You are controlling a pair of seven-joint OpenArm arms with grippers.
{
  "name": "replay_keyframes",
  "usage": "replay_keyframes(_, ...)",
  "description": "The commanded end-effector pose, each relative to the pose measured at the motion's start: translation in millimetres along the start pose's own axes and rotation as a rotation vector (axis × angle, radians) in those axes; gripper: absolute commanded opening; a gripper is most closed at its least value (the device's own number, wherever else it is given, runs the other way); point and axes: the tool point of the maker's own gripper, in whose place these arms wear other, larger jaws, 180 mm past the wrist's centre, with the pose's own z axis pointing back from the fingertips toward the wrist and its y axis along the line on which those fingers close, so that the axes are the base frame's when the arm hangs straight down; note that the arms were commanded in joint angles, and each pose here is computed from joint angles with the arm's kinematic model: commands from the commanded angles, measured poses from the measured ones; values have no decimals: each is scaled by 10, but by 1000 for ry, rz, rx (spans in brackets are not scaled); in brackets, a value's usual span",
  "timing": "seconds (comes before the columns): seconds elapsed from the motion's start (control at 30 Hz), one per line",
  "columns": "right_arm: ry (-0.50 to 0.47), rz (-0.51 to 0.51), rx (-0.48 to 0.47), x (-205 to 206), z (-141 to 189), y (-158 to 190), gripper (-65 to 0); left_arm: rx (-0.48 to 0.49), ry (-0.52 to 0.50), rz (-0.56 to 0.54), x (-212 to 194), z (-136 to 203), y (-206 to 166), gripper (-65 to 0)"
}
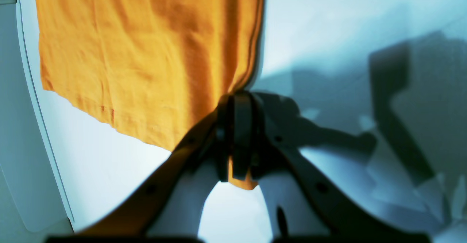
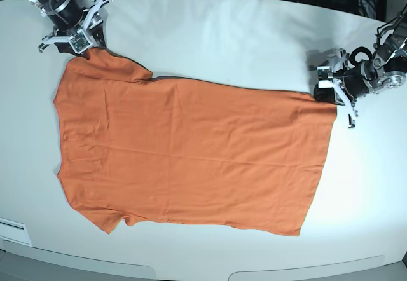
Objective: Fold the T-shirt properly
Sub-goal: 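Pull the grasped shoulder corners away from the hem to straighten the shirt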
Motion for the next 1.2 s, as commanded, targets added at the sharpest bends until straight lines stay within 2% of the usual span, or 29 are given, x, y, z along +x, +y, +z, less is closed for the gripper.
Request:
replay_keyframes(0.0, 46, 17, -11, -97, 10, -42, -373, -63, 68, -16, -169, 47, -132, -650)
replay_keyframes(0.13, 49, 15, -10, -113, 5, -40, -391, -64, 68, -16, -168, 47, -132, -650)
replay_keyframes(0.17, 49, 16, -5, -113, 5, -31, -449, -64, 68, -16, -168, 47, -132, -650)
replay_keyframes(0.23, 45, 20, 19, -104, 5, 11, -648, -63, 68, -15, -168, 47, -132, -650)
replay_keyframes(0.47, 5, 40, -29, 96, 65, -73, -650, -60, 43, -32, -60, 63, -105, -650)
replay_keyframes(0.63, 83, 49, -124, 134, 239, -195, -650, -78, -15, -49, 164, 186, -67, -650)
replay_keyframes(0.83, 93, 125, -205, 264, 556, -168, -650, -73, -21, -140, 327, 375, 25, -650)
replay_keyframes(0.97, 187, 147, -233, 102, 732, -126, -650, -75, -31, -188, 443, 482, 49, -650)
replay_keyframes(1.1, 288, 171, -285, -121, 894, -147, -650, -84, -97, -166, 663, 568, 44, -650)
replay_keyframes(1.17, 329, 189, -297, -217, 968, -134, -650, -118, -117, -164, 745, 594, -21, -650)
